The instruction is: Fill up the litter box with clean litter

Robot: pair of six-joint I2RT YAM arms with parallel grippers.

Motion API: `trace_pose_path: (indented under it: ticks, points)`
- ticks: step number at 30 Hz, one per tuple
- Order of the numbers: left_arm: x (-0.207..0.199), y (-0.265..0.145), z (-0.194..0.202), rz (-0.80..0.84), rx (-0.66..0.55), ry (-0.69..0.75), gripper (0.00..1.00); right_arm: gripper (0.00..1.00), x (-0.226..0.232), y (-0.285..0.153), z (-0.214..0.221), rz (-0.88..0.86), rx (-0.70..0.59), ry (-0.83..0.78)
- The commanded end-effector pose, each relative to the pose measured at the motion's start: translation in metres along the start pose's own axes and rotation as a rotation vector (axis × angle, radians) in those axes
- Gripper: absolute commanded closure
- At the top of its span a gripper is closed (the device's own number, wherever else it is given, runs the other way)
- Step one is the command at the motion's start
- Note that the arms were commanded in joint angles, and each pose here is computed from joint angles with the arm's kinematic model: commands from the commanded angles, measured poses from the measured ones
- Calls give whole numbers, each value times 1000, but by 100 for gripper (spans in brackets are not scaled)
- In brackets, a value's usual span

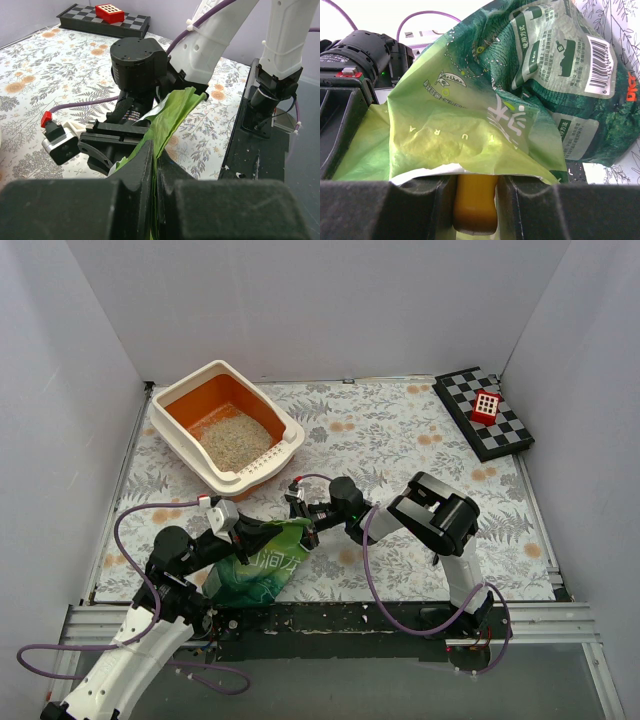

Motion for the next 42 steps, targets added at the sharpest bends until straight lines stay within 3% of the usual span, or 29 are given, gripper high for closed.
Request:
trace_pose_path:
  ticks: [1, 32, 42]
  points:
    - [-2, 3, -11, 20, -37, 37, 100, 99, 56, 0, 16, -179, 48, -251]
    - [-5, -1, -10, 45, -110, 102, 100, 99, 52, -129, 53, -97, -253, -268]
    - [-4, 0, -4, 77, -73, 111, 100, 99, 50, -160, 70, -74, -328, -264]
Point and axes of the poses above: each gripper's point midway between its finger pads, its own y axis out along the fingers, its own x axis along the line the jaws close on, z = x × y, the point moved 9 cm from there along -y, back along the fingers, and after that the axes turned 7 degrees about -y, right-handed, at the moved point
